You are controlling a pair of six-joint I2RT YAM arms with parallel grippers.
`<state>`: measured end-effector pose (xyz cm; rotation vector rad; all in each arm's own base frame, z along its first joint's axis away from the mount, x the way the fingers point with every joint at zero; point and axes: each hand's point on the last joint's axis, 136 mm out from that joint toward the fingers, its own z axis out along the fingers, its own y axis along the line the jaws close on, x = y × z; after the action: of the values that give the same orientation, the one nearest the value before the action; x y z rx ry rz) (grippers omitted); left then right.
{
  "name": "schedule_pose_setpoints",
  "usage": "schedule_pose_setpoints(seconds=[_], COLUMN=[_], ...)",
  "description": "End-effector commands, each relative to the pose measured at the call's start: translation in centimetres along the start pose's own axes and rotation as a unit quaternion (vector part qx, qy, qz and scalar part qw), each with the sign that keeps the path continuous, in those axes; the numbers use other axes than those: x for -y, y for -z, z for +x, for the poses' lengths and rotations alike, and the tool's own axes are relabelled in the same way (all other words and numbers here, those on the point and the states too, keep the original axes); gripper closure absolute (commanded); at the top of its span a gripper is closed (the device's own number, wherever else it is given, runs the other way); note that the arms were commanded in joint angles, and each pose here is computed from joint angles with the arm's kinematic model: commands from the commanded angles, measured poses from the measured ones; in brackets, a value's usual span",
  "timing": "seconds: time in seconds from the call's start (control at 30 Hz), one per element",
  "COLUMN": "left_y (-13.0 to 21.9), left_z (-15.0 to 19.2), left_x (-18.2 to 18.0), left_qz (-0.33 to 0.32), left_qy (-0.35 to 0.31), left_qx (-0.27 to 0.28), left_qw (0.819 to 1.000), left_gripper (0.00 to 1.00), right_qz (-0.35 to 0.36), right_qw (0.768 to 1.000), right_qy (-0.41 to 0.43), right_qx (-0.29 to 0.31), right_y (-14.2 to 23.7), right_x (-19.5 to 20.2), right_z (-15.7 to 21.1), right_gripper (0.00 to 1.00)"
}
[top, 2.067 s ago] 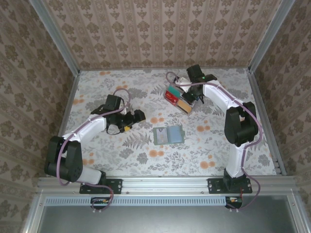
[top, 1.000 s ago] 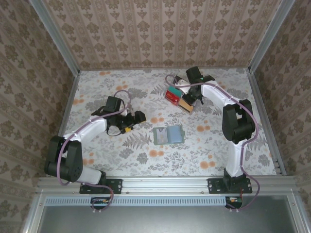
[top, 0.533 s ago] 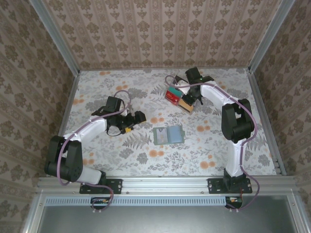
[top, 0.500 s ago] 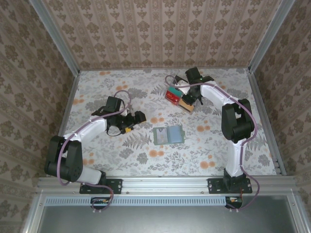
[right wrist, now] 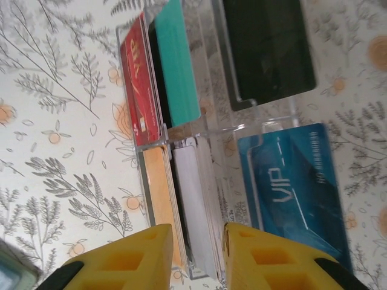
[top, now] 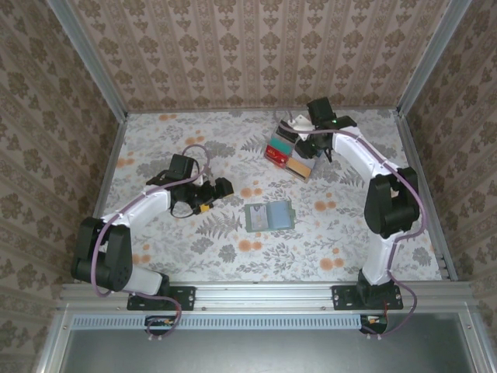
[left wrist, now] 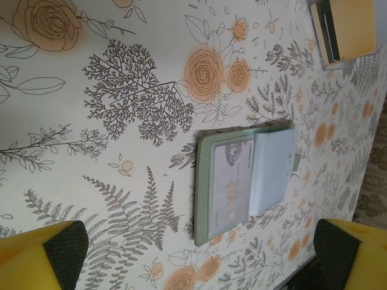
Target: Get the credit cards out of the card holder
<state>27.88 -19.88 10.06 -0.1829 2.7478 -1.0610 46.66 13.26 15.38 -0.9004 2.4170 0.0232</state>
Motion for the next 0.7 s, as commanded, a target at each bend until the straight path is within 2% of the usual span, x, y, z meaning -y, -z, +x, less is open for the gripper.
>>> schedule_pose_setpoints(seconds=[0.0, 0.07, 0.13, 0.3, 0.5, 0.57, 0.67], left_y=[0.3, 0.4, 0.4, 0.2, -0.4, -0.6, -1.2], left_z=[0.3, 0.4, 0.5, 0.7, 0.6, 0.6, 0.5], left_x=[0.0, 0.0, 0.1, 0.7, 1.1, 1.4, 1.9], left_qz=[0.002, -0.003, -0.008, -0.017, -0.021, -0.021, -0.022], left_qy=[0.003, 0.001, 0.000, -0.005, -0.006, -0.009, -0.015], left_qx=[0.001, 0.002, 0.002, 0.005, 0.009, 0.008, 0.004], left_qw=[1.000, 1.000, 1.000, 1.000, 1.000, 1.000, 1.000], left_gripper=[0.00, 0.00, 0.00, 0.00, 0.00, 0.00, 0.02], right_qz=[-0.010, -0.011, -0.022, -0.057, -0.114, -0.126, -0.185], right_qw=[0.997, 0.993, 0.986, 0.975, 0.951, 0.940, 0.916], right_qy=[-0.050, -0.099, -0.142, -0.197, -0.283, -0.315, -0.356], right_qx=[0.054, 0.066, 0.079, 0.089, 0.054, 0.031, -0.005], right_y=[3.3, 4.1, 4.9, 5.6, 4.7, 3.6, 2.0], right_x=[-0.5, -0.7, -1.7, -7.0, -14.0, -15.8, -19.1], right_z=[-1.7, -1.7, -1.6, 0.0, 2.9, 4.0, 5.2], right_gripper=[0.64, 0.58, 0.56, 0.51, 0.43, 0.43, 0.44])
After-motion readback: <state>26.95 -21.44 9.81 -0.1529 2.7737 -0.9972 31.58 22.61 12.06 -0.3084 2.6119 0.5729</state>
